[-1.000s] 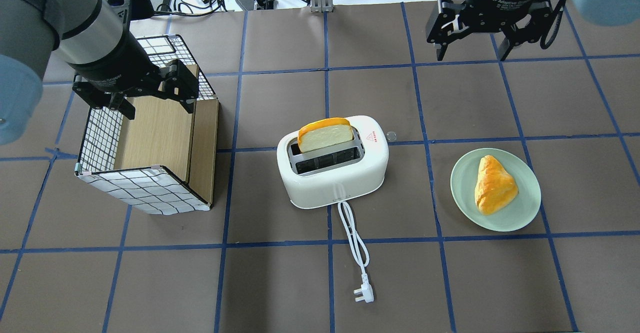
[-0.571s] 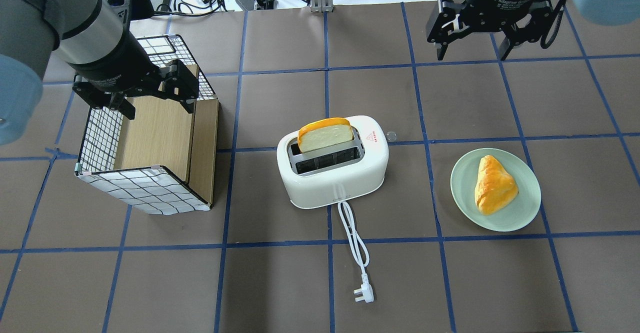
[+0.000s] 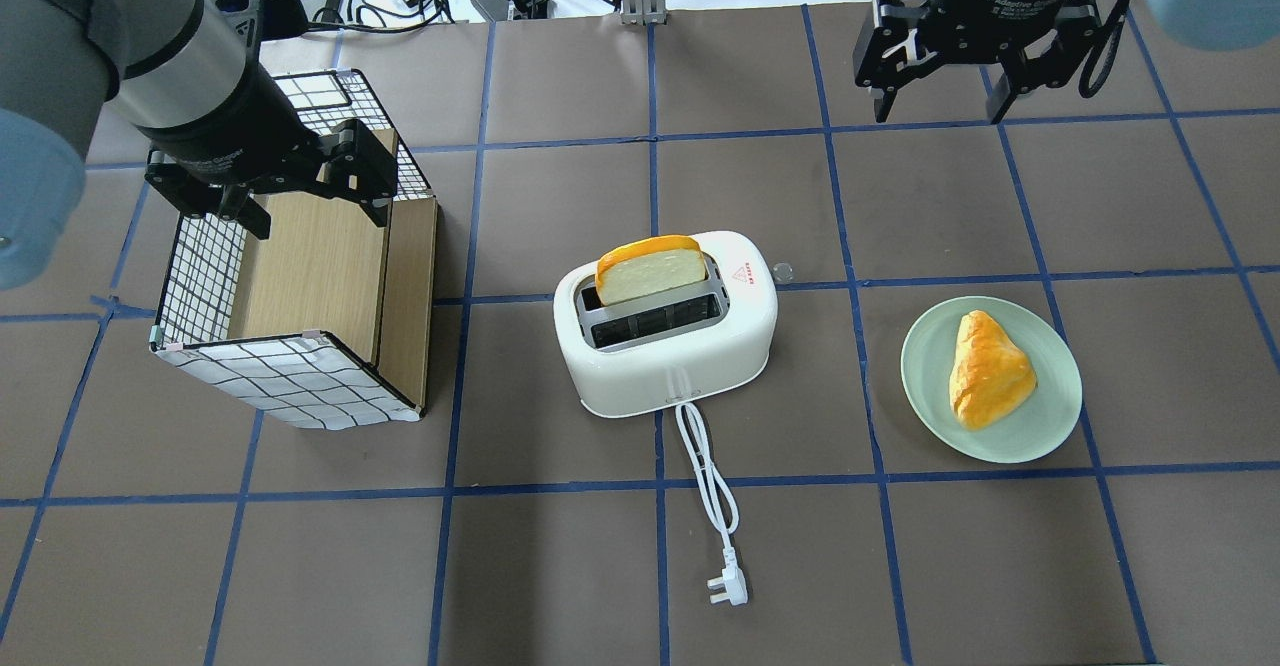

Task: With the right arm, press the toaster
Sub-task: 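Move the right gripper down toward the lever on the toaster's side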

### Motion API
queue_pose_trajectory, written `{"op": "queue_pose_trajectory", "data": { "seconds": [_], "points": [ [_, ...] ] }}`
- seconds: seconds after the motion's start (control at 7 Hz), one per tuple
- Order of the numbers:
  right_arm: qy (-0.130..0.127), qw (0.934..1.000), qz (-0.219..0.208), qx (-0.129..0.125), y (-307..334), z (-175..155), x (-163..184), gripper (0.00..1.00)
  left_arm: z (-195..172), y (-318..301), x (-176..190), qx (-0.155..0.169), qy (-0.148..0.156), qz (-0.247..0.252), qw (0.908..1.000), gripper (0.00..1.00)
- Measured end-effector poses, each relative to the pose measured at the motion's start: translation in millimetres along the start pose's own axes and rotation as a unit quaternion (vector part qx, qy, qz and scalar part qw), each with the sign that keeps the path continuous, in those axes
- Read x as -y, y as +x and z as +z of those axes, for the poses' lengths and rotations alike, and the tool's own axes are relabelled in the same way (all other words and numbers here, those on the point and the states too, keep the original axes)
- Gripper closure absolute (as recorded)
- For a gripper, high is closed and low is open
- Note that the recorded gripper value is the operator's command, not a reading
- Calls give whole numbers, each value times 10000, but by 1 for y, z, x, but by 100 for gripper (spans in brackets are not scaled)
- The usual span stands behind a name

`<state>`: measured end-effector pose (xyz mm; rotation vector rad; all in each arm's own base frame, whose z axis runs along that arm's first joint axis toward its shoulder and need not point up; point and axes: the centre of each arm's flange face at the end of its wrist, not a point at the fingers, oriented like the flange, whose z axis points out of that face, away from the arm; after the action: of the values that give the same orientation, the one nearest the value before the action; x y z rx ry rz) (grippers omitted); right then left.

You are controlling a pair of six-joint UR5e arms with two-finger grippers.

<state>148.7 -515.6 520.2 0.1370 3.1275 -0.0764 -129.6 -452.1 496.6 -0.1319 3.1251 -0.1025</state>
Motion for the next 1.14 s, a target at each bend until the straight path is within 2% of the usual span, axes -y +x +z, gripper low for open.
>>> {"op": "queue_pose_trajectory", "data": {
  "seconds": [0.29,0.43,0.57,0.86,1.14],
  "points": [
    [-186,9980,72,595,-3,8,5,100,0,0,0,0,0,0,10000,0],
    [-326,9948,89,963,1,18,12,100,0,0,0,1,0,0,10000,0],
    [-511,9888,48,1399,11,36,19,100,0,0,0,2,0,0,10000,0],
    [-820,9683,-26,2361,28,85,20,100,0,0,0,-1,0,0,10000,0],
    [-857,9477,-119,3071,35,123,14,100,0,0,0,-1,0,0,10000,0]
  ]
}}
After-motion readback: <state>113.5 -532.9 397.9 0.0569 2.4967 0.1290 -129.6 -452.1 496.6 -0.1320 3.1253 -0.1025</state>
